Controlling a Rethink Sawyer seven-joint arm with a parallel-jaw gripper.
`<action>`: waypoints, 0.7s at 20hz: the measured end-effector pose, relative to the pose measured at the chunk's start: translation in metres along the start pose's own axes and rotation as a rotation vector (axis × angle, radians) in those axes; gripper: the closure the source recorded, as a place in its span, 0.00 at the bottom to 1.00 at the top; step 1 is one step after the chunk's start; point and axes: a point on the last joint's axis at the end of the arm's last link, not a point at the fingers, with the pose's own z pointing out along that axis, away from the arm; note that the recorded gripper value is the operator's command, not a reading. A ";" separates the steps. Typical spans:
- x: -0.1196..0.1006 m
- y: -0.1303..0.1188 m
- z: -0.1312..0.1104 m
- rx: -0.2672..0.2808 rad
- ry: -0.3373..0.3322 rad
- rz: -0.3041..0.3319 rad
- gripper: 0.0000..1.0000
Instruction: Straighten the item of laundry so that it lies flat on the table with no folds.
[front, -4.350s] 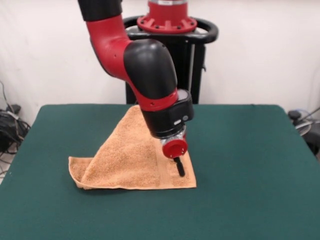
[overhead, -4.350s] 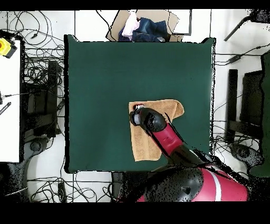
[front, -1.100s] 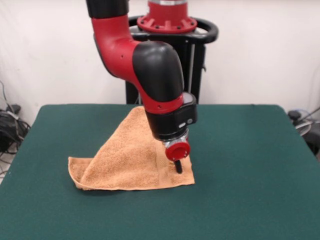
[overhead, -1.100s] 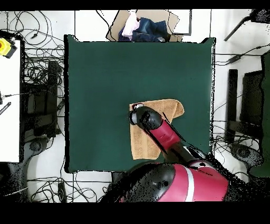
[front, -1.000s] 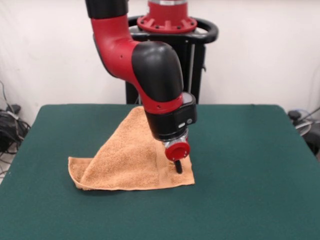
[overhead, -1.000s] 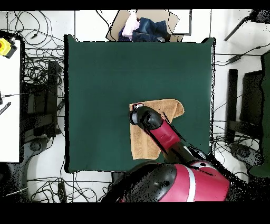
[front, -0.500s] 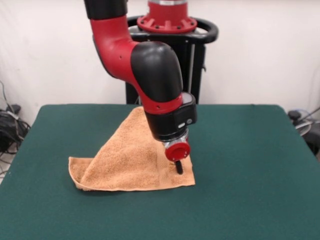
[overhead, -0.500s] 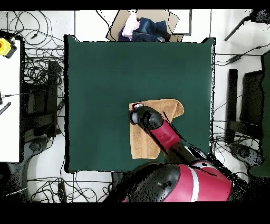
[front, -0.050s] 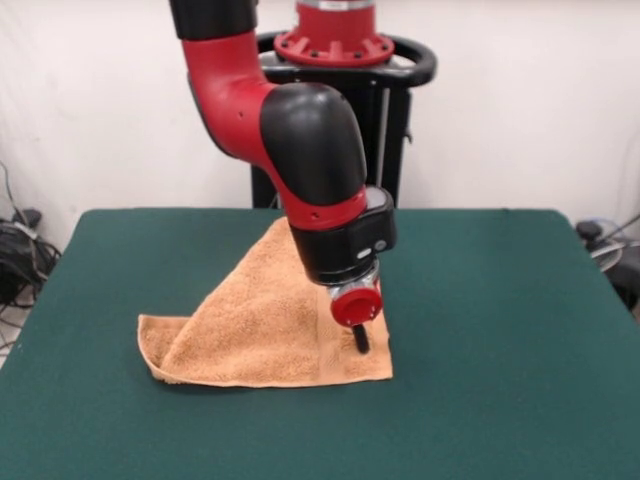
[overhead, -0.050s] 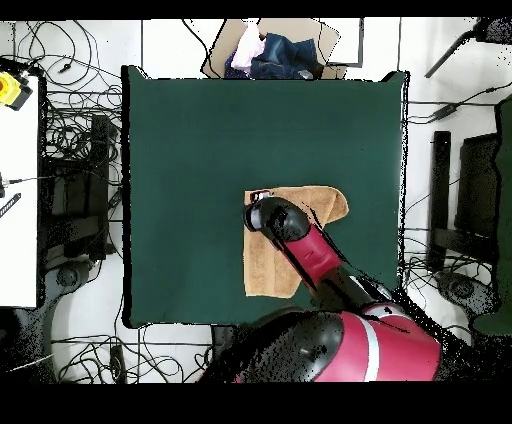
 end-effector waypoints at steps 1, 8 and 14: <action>-0.001 0.001 -0.002 -0.002 0.001 0.005 1.00; -0.002 0.018 -0.024 -0.023 0.027 0.035 1.00; -0.001 0.036 -0.038 -0.059 0.045 0.064 1.00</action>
